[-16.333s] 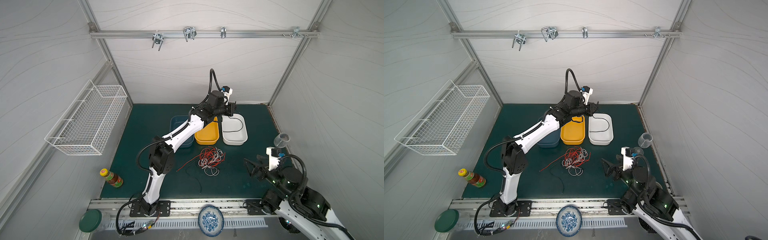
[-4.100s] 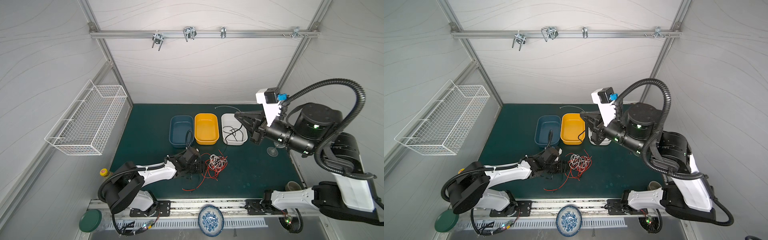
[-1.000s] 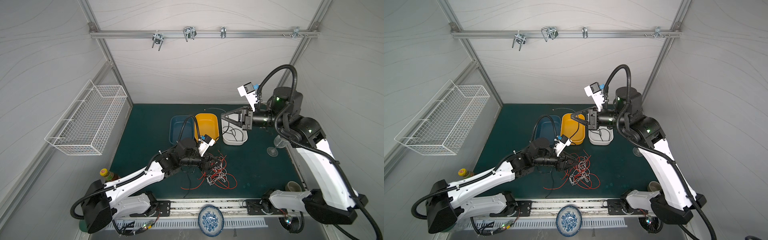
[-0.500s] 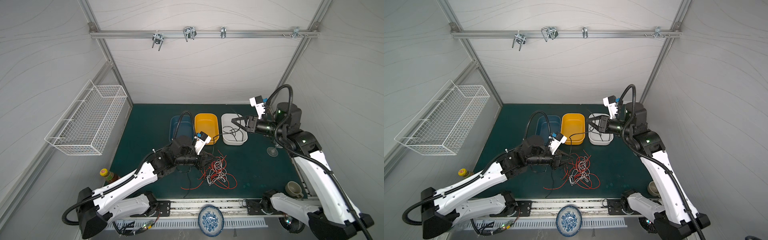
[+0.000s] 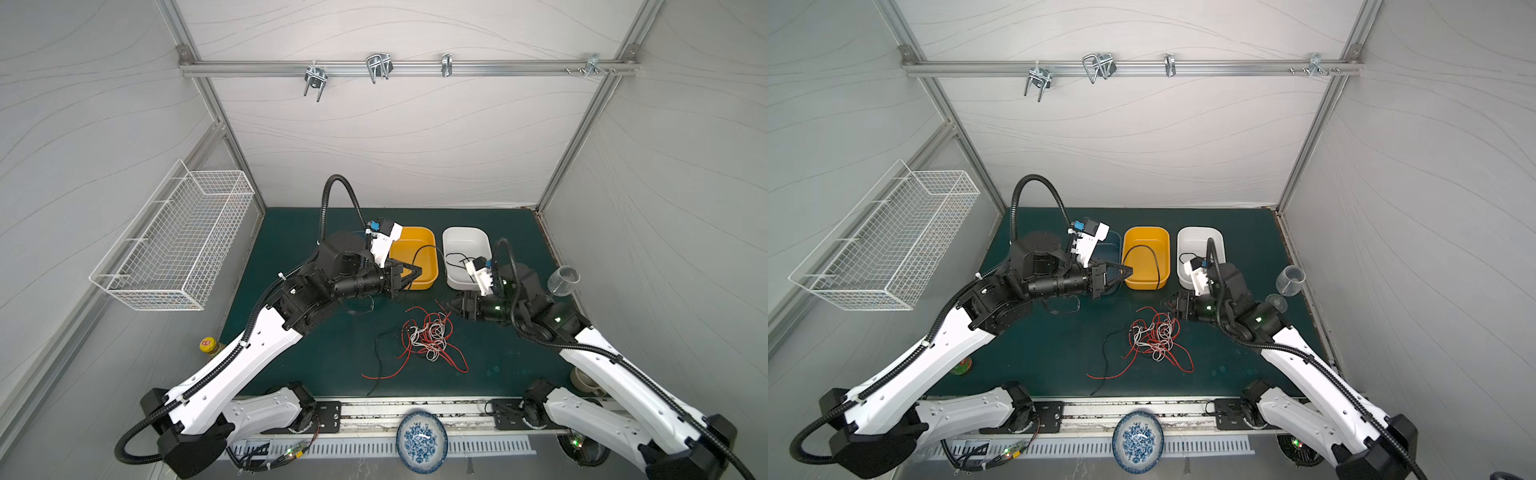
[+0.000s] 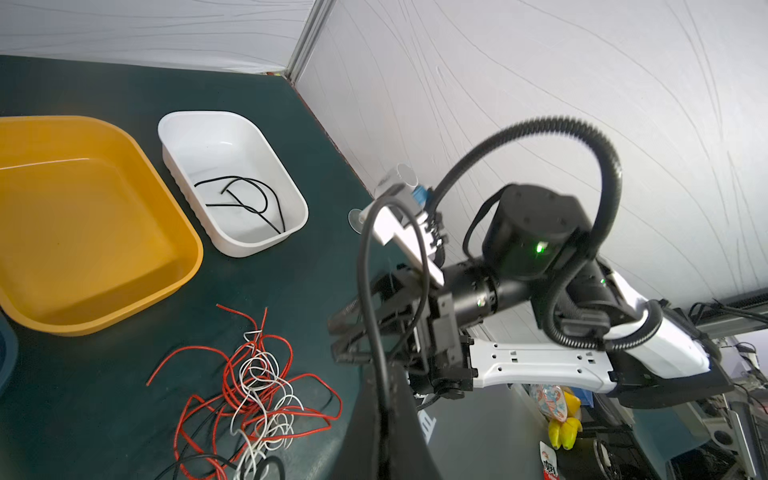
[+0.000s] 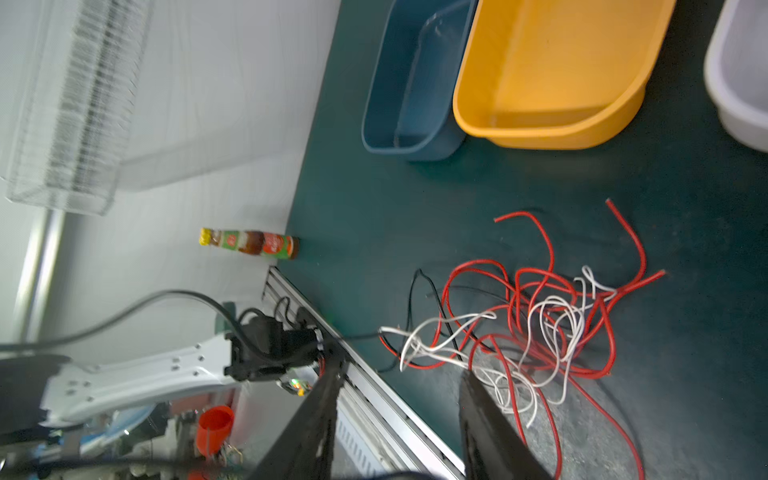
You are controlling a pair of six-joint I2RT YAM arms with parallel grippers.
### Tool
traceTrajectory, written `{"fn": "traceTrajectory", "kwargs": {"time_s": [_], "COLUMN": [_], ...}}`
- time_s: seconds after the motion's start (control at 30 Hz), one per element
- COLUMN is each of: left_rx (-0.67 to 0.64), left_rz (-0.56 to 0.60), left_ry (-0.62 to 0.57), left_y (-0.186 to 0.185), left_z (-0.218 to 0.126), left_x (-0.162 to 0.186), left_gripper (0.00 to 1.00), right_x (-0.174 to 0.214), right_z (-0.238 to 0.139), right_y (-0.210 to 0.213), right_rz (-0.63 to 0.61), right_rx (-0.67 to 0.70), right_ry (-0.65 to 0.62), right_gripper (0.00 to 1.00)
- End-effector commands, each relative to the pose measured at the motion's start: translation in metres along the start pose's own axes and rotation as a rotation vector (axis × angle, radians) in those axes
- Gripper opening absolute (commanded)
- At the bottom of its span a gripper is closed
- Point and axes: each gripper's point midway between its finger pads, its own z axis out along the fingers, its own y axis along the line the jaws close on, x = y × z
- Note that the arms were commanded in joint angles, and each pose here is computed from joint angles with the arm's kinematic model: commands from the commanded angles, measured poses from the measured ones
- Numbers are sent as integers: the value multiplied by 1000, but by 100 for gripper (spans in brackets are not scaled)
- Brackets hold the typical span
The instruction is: Untangle the cables
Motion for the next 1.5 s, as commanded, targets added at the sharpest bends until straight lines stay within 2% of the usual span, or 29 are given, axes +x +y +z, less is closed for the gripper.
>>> {"fn": "traceTrajectory", "kwargs": {"time_s": [0.0,0.13,0.27,0.43,0.53,0.63,0.73,0.83,0.97,1.17,1.33,1.47], "left_rx": [5,-23,-60,-68,-49,-49,-49,-84,-115,-149,-168,-129], "left_rz": [-30,-45,-82,-112,-131,-141,-132,-111,-102,-85,-56,-37], "left_ry": [-60,-123,-196,-208,-211,-224,-237,-246,-211,-159,-144,-127], "left_y": [-12,-11,-6,-4,-5,-6,-10,-8,-3,7,16,19], "left_z": [-11,-20,-34,-34,-30,-33,-40,-49,-50,-24,9,50], "left_x": [-21,-34,-50,-52,-51,-54,-58,-60,-62,-79,-103,-122], "left_gripper": [0,0,0,0,0,0,0,0,0,0,0,0], "right_x": [4,23,38,49,49,44,43,46,45,26,24,17], "right_z": [21,45,58,69,77,88,99,102,83,15,-30,-65], "right_y": [-4,-4,-3,13,10,-10,-13,-13,-18,-27,-34,-35], "right_rz": [-12,-51,-150,-256,-269,-257,-271,-279,-288,-265,-237,-212], "right_rx": [11,-11,2,-33,5,101,108,95,86,139,162,182], "right_ry": [-63,-58,-91,-125,-136,-164,-166,-162,-215,-372,-422,-478], "right_gripper": [52,55,59,61,59,54,48,45,47,58,61,62]}}
